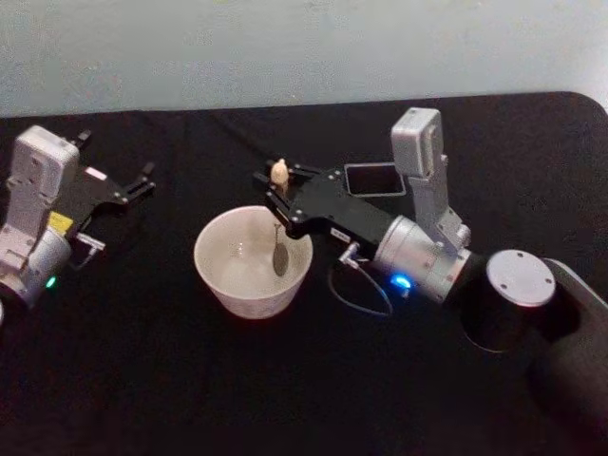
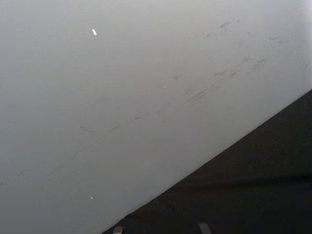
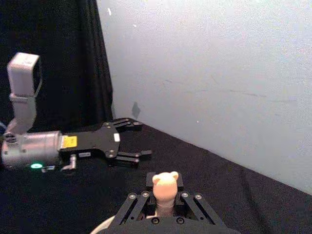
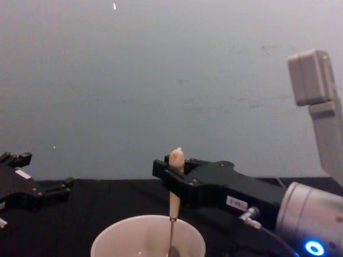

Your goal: Pick up the stirring spoon with one hand, stir inside the cup, then place it back in its original position.

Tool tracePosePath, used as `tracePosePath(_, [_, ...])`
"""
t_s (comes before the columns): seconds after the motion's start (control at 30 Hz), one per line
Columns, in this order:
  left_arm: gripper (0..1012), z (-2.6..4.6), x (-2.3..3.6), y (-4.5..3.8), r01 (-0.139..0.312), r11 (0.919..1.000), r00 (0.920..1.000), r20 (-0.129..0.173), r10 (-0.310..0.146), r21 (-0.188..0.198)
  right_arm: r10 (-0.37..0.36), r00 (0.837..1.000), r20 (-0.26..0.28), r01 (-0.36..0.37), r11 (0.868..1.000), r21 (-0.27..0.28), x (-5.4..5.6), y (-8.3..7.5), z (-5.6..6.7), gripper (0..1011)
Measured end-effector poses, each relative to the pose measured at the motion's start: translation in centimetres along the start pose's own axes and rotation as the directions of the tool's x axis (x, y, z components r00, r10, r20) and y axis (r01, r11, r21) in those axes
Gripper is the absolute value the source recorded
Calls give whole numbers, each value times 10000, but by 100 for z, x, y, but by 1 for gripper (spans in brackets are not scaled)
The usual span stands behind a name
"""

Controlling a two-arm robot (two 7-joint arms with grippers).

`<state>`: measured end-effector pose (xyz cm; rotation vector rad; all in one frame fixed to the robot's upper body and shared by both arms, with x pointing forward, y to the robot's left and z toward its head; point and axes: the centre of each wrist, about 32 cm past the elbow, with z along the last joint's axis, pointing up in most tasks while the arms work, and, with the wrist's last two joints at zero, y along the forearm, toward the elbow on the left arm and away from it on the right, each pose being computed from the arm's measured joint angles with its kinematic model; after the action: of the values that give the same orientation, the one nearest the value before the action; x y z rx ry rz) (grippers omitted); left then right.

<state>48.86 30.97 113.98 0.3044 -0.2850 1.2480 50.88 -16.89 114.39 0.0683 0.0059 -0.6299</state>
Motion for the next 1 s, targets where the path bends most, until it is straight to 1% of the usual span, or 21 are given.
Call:
tracePosePath(0.2, [1001,0,0,0,0,10000,10000,0,0,0,249,9997,-60,-249,9997,-24,-47,-112,10,195])
tracePosePath(0.43, [1001,0,0,0,0,10000,10000,0,0,-1,557,9984,-112,-557,9984,7,-146,-138,22,195])
tracePosePath(0.53, [1001,0,0,0,0,10000,10000,0,0,-1,663,9977,-143,-663,9978,38,-200,-103,23,195])
tracePosePath(0.57, [1001,0,0,0,0,10000,10000,0,0,0,663,9977,-143,-663,9978,38,-200,-103,23,195])
tracePosePath(0.77, [1001,0,0,0,0,10000,10000,0,0,1,755,9971,-126,-755,9971,8,-272,8,5,195])
tracePosePath(1.0, [1001,0,0,0,0,10000,10000,0,0,0,640,9979,-98,-640,9979,-17,-295,145,-11,195])
